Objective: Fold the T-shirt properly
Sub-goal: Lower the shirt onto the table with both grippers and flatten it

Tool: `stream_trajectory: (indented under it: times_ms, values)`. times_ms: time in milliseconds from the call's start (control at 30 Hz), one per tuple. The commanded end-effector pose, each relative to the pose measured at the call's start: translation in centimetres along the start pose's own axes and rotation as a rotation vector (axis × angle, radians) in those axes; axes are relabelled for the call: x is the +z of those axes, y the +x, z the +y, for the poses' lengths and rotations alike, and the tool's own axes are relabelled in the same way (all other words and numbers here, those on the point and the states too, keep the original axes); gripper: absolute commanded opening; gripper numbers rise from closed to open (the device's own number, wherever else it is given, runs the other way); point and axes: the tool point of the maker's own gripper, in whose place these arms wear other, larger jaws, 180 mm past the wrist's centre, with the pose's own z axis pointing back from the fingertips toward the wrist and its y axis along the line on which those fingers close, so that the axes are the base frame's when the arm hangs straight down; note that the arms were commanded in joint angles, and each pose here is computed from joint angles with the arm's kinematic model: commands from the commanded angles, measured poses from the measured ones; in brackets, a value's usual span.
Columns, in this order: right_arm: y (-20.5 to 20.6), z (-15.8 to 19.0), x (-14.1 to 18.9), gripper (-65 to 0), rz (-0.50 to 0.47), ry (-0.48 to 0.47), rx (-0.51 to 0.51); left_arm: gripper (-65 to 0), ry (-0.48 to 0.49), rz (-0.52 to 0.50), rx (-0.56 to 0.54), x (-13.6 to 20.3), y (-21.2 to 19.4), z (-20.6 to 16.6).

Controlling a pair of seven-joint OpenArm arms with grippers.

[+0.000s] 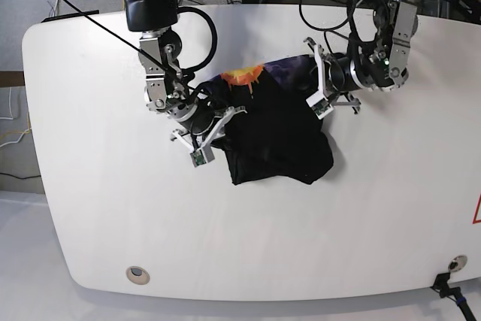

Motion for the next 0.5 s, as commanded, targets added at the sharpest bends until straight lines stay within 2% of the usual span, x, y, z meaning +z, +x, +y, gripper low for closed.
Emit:
stream_trajectory:
  times_ms: [0, 200, 300, 467]
  values:
    - [0.7, -0.6, 0.8, -62.5, -0.024, -0.013, 0.029, -65.0, 0.042, 0.003, -0.006, 0.3, 0.4, 2.4]
    - [-1.0, 0.3, 2.9, -62.5, -0.02, -0.014, 0.037, -65.0, 0.104, 0.005, -0.032, 1.2, 1.9, 6.4]
    - [-1.2, 0.6, 3.1, -62.5, -0.022, -0.011, 0.035, -65.0, 0.107, -0.008, -0.045, 1.4, 2.5, 6.3]
    - [0.7, -0.2, 2.1, -62.5, -0.041, -0.016, 0.048, -65.0, 0.063, 0.031, -0.029, 1.1, 0.2, 3.4]
